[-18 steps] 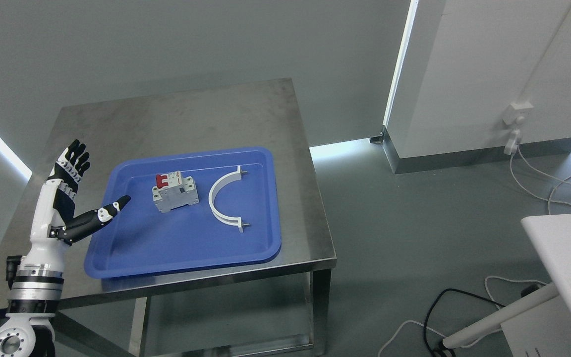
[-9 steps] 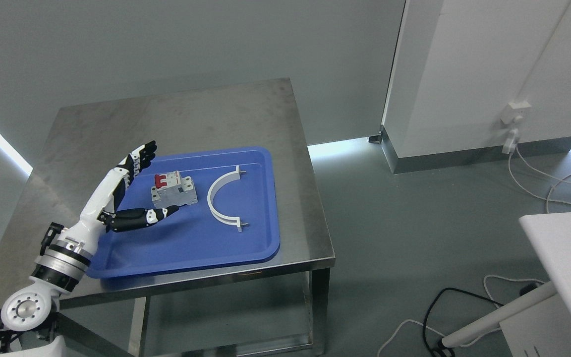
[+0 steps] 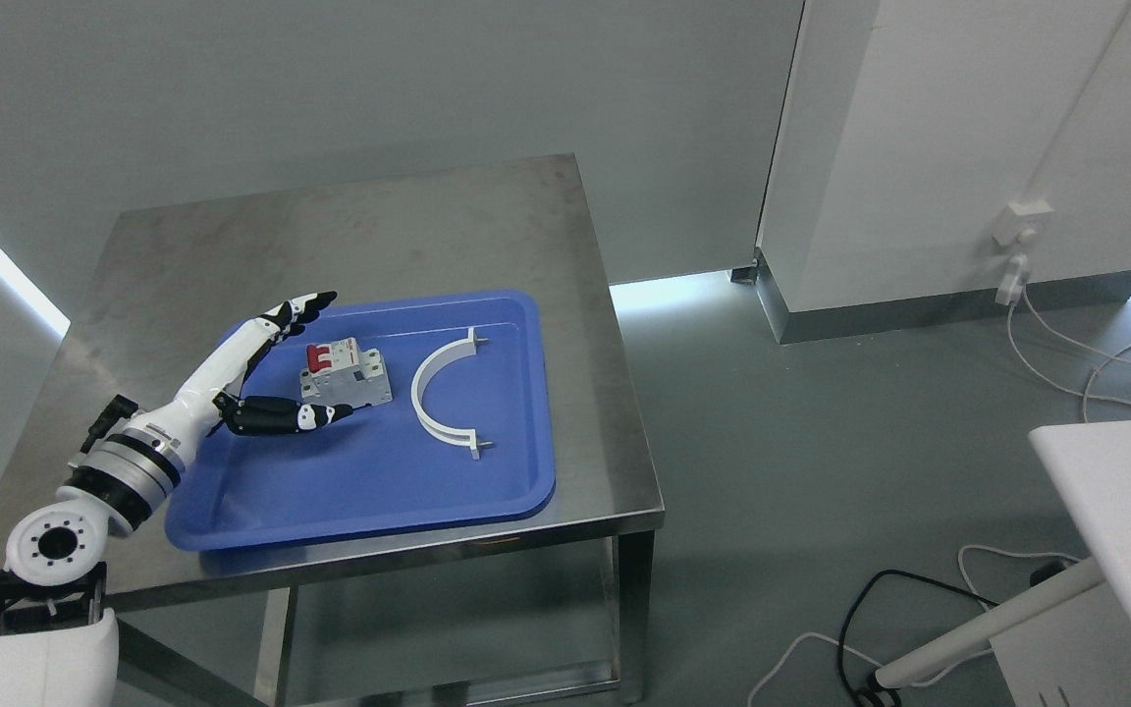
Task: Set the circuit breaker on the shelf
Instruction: 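Close the left hand fingers around the circuit breaker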
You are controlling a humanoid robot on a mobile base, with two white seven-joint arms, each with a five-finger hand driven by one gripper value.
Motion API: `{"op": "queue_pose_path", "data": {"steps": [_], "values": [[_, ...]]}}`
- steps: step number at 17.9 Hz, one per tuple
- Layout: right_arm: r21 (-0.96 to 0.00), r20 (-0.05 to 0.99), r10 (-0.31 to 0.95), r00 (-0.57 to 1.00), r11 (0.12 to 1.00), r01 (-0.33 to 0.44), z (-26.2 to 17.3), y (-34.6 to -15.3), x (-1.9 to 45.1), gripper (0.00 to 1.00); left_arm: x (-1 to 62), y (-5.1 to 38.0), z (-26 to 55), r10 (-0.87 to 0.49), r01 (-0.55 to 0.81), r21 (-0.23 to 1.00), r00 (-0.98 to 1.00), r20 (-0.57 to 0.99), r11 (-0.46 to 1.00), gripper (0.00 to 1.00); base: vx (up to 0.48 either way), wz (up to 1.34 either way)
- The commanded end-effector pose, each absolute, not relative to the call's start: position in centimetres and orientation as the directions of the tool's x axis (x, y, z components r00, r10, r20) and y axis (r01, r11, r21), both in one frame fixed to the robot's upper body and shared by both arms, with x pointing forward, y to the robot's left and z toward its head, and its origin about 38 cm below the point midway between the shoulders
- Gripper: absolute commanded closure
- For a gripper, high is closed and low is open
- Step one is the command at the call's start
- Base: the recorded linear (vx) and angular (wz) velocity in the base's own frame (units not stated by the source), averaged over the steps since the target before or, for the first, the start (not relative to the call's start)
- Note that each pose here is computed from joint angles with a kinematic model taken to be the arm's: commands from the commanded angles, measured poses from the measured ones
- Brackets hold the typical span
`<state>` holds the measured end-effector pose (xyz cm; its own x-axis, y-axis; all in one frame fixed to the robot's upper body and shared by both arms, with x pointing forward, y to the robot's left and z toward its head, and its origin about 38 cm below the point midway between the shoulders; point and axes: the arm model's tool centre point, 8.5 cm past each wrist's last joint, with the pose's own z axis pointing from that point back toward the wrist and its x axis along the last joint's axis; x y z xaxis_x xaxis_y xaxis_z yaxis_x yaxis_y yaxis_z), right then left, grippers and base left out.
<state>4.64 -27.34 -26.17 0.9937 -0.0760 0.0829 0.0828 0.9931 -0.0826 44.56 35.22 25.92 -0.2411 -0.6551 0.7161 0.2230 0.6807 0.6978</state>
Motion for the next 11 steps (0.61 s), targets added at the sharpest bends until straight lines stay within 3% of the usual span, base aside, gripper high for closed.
{"op": "queue_pose_path", "data": {"steps": [1,11], "values": [[-0.102,0.101,-0.072,0.992,0.991,0.082,-26.1,-28.5,3.9,0.00,45.3,35.3,25.8,-0.713,0.281,0.738,-0.205,0.671,0.614,0.27,0.000,0.00],[-0.102,0.101,-0.072,0.992,0.991,0.082,-26.1,-28.5,3.9,0.00,45.9,36.3,24.9,-0.716,0.307,0.722,-0.155,0.681,0.620,0.50,0.000,0.00]]}}
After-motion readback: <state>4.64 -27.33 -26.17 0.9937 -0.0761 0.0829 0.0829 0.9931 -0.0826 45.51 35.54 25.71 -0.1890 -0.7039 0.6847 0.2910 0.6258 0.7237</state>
